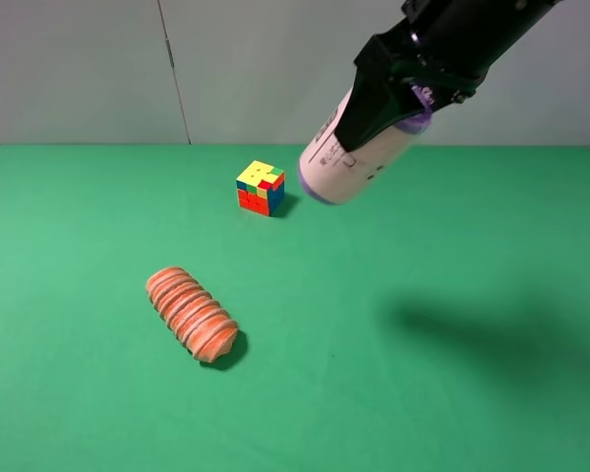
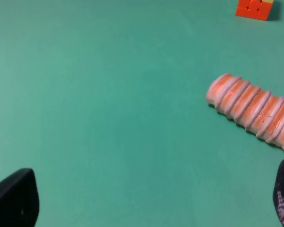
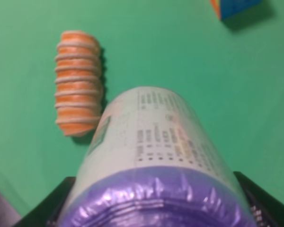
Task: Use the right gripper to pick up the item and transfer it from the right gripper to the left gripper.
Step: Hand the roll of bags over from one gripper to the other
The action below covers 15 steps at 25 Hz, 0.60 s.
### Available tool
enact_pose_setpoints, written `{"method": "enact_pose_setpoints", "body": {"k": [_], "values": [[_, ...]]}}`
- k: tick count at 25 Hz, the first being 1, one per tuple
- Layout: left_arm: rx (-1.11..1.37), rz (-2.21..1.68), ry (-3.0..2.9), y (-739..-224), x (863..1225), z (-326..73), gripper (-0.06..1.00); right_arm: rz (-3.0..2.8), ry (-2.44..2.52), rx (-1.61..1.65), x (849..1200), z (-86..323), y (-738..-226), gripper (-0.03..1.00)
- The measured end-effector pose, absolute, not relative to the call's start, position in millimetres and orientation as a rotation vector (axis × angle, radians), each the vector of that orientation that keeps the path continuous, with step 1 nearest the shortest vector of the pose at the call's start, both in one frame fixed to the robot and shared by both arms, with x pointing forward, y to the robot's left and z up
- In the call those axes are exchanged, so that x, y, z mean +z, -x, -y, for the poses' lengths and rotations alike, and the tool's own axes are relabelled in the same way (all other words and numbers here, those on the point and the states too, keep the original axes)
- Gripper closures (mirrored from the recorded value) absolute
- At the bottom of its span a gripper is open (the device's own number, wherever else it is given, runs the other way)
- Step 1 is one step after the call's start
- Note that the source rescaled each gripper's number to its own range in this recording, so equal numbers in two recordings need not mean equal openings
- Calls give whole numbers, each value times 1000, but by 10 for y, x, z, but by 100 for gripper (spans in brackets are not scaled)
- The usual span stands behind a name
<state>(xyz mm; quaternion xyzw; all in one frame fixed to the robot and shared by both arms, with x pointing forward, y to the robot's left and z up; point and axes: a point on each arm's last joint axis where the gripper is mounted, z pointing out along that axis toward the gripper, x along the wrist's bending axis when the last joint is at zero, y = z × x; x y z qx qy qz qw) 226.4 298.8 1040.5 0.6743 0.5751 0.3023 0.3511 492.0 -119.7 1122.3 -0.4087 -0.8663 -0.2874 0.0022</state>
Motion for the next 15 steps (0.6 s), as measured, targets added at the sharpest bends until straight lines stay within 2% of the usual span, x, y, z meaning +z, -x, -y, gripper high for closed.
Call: {"method": "enact_pose_setpoints", "body": {"k": [7,15], "values": [[779,-1484,-1780,-2296,10409,-2984,-3,2730,1154,-870,11050,1086,-5009,97],[800,-1384,-1947,-2608,10520,-2941,-3,2702,984,-907,10920,957,-5064,97]]}}
